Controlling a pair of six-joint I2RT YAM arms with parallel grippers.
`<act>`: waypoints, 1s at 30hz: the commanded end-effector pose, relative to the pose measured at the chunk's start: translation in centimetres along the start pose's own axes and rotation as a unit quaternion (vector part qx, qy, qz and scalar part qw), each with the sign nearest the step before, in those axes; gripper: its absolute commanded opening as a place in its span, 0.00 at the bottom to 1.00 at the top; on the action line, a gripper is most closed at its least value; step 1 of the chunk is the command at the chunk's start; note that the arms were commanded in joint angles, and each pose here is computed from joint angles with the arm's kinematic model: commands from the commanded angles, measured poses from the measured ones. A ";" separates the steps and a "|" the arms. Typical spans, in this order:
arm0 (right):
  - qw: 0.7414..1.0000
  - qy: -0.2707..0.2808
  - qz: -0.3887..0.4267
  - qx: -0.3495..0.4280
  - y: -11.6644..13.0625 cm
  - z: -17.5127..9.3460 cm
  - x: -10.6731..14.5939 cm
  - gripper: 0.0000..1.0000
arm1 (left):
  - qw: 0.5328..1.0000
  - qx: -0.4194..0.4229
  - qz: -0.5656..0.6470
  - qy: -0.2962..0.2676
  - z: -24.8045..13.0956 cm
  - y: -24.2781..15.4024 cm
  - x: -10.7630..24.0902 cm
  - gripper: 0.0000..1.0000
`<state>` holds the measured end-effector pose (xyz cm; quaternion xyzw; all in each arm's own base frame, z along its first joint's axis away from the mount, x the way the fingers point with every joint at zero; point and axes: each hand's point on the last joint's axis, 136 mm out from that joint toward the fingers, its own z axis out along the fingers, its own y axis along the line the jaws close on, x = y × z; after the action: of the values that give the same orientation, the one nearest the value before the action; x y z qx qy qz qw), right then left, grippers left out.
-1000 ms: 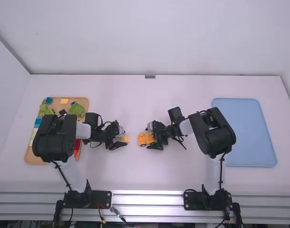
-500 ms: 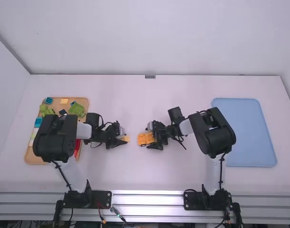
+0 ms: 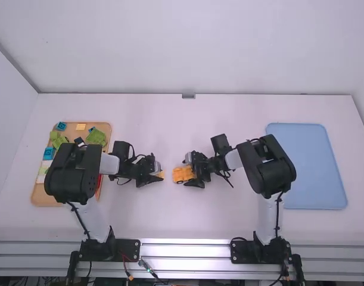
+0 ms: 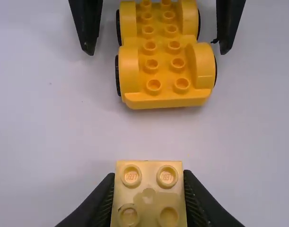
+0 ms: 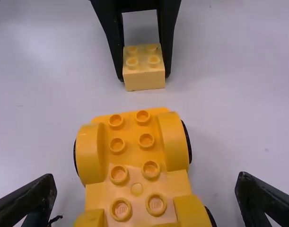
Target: Assemble lego blocks to make yellow taxi
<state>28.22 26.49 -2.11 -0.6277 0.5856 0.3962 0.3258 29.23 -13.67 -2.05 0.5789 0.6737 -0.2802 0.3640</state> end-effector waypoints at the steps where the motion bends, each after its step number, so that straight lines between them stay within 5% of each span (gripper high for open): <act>1: 1.000 -0.003 0.007 -0.004 0.0 0.1 0.3 0.99 | 1.000 -0.001 0.002 0.027 0.3 -0.2 1.2 0.16; 12: 1.000 0.001 0.004 0.001 -0.1 0.1 0.4 0.98 | 0.999 -0.041 -0.019 -0.003 -1.3 1.9 -2.3 0.02; 21: 1.000 -0.012 -0.019 0.017 0.4 0.2 0.8 0.91 | 0.999 -0.022 -0.013 -0.036 -1.7 0.8 -5.5 0.03; 30: 0.999 -0.014 -0.024 0.032 0.7 0.2 1.3 0.88 | 1.000 -0.010 0.000 -0.008 0.9 -0.1 -6.6 0.02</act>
<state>27.54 26.16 -2.77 -0.6318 0.5690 0.3738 0.3705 29.91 -17.76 2.74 0.5827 0.6619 -0.2739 0.3838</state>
